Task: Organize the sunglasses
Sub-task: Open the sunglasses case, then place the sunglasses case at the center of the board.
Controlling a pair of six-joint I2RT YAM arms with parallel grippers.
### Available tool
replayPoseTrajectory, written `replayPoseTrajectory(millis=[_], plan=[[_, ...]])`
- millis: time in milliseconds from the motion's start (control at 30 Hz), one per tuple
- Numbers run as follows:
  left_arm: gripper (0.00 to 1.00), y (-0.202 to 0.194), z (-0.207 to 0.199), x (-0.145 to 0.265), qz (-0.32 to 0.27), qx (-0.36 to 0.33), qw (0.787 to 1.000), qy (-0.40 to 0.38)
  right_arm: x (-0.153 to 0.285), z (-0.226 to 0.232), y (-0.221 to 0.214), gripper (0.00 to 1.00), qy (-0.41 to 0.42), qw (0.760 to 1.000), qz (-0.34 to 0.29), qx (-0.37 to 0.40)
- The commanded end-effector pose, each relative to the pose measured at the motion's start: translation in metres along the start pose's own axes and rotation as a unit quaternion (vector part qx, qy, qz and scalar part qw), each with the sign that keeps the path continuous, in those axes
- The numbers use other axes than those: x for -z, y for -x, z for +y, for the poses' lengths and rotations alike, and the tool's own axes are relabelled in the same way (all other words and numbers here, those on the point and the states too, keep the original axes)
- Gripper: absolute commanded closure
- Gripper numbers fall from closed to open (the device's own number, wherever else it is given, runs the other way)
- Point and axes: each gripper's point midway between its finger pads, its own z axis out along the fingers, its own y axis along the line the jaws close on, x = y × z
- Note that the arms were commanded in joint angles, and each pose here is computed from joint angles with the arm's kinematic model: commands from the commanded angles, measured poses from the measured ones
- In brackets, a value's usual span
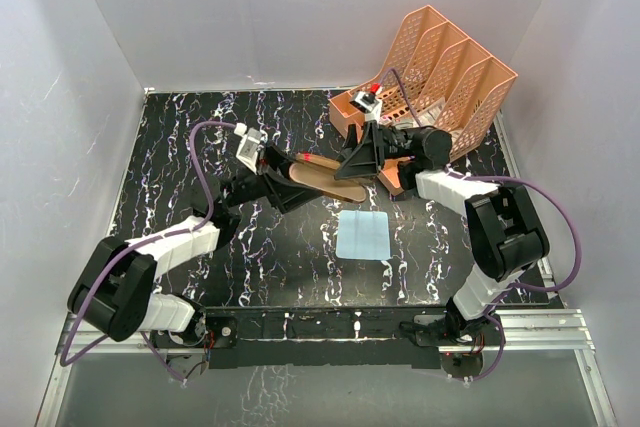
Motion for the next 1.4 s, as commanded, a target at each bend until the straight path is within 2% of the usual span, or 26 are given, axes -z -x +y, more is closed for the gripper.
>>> replayPoseTrajectory(millis=[0, 400, 600, 667, 800, 867, 933, 1000, 1100, 1200, 1267, 1367], plan=[[0.86, -0.089, 0.010, 0.026, 0.142, 0.116, 0.983, 0.008, 0.001, 0.109, 0.063, 1.00, 0.100, 0.954, -0.136, 0.246], [0.86, -0.098, 0.012, 0.024, 0.151, 0.119, 0.981, 0.007, 0.001, 0.108, 0.063, 1.00, 0.099, 0.955, -0.135, 0.246], [0.82, -0.100, 0.022, 0.026, 0.155, 0.117, 0.980, 0.039, 0.001, 0.102, 0.062, 1.00, 0.095, 0.956, -0.134, 0.242], [0.79, -0.102, 0.033, 0.026, 0.154, 0.122, 0.978, 0.069, 0.001, 0.102, 0.062, 1.00, 0.094, 0.957, -0.132, 0.242], [0.72, -0.094, 0.081, 0.043, 0.133, 0.127, 0.964, 0.193, 0.004, 0.092, 0.061, 1.00, 0.081, 0.960, -0.134, 0.232], [0.71, -0.082, 0.108, 0.060, 0.103, 0.140, 0.950, 0.258, 0.004, 0.082, 0.061, 1.00, 0.068, 0.963, -0.136, 0.224], [0.70, -0.065, 0.137, 0.088, 0.060, 0.156, 0.926, 0.340, 0.004, 0.068, 0.063, 1.00, 0.045, 0.967, -0.137, 0.212], [0.70, -0.048, 0.160, 0.121, 0.028, 0.159, 0.888, 0.431, 0.004, 0.053, 0.064, 1.00, 0.022, 0.969, -0.138, 0.201], [0.67, -0.020, 0.178, 0.168, -0.004, 0.116, 0.817, 0.565, 0.006, 0.022, 0.064, 1.00, -0.019, 0.973, -0.135, 0.188], [0.63, 0.013, 0.174, 0.183, -0.029, 0.073, 0.791, 0.607, 0.002, -0.014, 0.061, 1.00, -0.054, 0.979, -0.122, 0.154], [0.55, 0.029, 0.173, 0.188, -0.042, 0.061, 0.778, 0.624, -0.003, -0.035, 0.058, 1.00, -0.071, 0.981, -0.114, 0.138], [0.53, 0.035, 0.172, 0.193, -0.037, 0.059, 0.765, 0.640, -0.015, -0.061, 0.052, 1.00, -0.086, 0.984, -0.095, 0.122]])
